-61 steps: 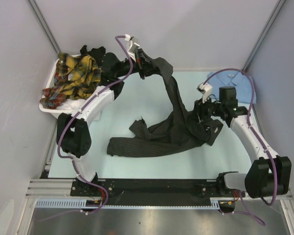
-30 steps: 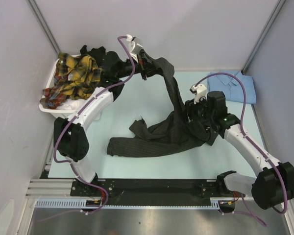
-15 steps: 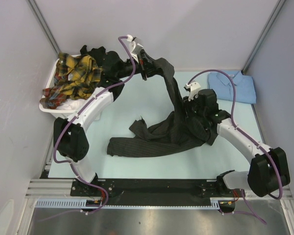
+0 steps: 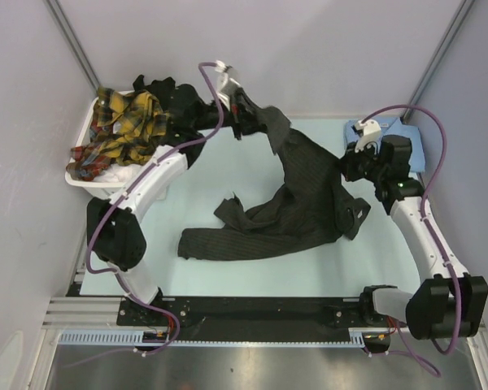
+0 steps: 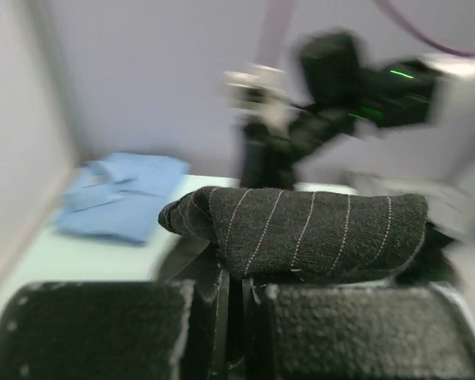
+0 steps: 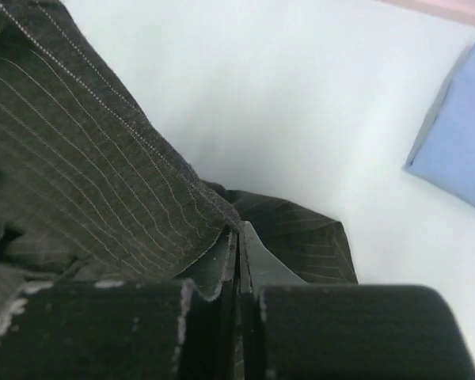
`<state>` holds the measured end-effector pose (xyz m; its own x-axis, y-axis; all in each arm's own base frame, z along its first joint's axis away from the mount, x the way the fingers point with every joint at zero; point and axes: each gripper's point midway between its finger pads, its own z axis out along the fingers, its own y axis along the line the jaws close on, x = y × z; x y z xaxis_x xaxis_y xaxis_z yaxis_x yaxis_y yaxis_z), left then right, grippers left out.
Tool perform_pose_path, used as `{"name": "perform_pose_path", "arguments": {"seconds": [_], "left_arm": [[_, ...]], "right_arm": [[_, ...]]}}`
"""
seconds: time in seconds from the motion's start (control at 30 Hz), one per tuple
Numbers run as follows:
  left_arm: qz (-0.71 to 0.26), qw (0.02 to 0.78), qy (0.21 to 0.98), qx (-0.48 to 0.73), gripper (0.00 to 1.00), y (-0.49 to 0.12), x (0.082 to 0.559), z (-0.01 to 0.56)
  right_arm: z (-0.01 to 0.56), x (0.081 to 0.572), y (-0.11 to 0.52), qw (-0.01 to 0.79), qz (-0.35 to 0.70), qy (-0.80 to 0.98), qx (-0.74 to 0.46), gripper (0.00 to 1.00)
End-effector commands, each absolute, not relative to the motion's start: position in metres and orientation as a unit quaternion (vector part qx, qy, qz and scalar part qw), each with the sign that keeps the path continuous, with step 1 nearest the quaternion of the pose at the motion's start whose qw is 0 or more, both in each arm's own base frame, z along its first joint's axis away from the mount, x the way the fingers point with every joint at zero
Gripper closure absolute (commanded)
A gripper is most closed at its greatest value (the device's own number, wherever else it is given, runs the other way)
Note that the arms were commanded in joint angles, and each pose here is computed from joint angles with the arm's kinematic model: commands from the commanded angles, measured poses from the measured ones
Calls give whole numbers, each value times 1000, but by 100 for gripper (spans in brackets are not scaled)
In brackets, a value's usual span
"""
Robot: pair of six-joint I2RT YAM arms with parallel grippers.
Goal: Fold and stack the long sleeve shirts
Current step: Flatten the shirt out
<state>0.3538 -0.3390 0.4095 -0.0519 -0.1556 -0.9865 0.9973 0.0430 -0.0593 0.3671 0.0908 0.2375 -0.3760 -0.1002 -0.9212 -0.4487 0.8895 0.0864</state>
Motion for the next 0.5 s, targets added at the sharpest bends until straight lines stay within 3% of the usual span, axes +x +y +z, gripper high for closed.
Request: {"name": "perform_pose_path", "arguments": {"seconds": [0.0,0.03,0.07,0.1,0.17,0.2,0.23,0.27,0.3,0.33,0.43,0.47], "left_arm": [[-627,346,309,626,80,-372,191,408],[-631,333,273,646,73,-370,155,414],[-640,309,285,643,67,-366,146,390],[-635,315,271,651,41,-359,139,386],[-632,323,285,644,22,-342,131,372],[-617,356,291,639,19,-338,145,370],[-619,341,391,590,18,-339,162,351],[-580,372,423,589,18,-337,174,357],[-483,433,404,645,17,-342,191,337],[-396,410,514,640,17,-329,215,297],[-326,403,620,589,15,-299,257,274],[-316,407,635,575,7,-290,264,273]], "right_arm": [[266,368,86,543,231,783,-198,100],[268,371,72,546,229,783,-191,100],[268,365,72,535,246,784,-196,100],[279,366,65,544,244,779,-196,100],[290,357,52,550,256,771,-193,100],[294,354,49,553,257,768,-195,100],[296,349,47,558,251,763,-211,100],[299,337,48,556,257,760,-218,100],[300,331,48,556,253,759,-225,100],[297,325,49,555,249,759,-233,100],[294,307,52,555,234,757,-253,100],[294,300,53,555,229,755,-263,100]]}}
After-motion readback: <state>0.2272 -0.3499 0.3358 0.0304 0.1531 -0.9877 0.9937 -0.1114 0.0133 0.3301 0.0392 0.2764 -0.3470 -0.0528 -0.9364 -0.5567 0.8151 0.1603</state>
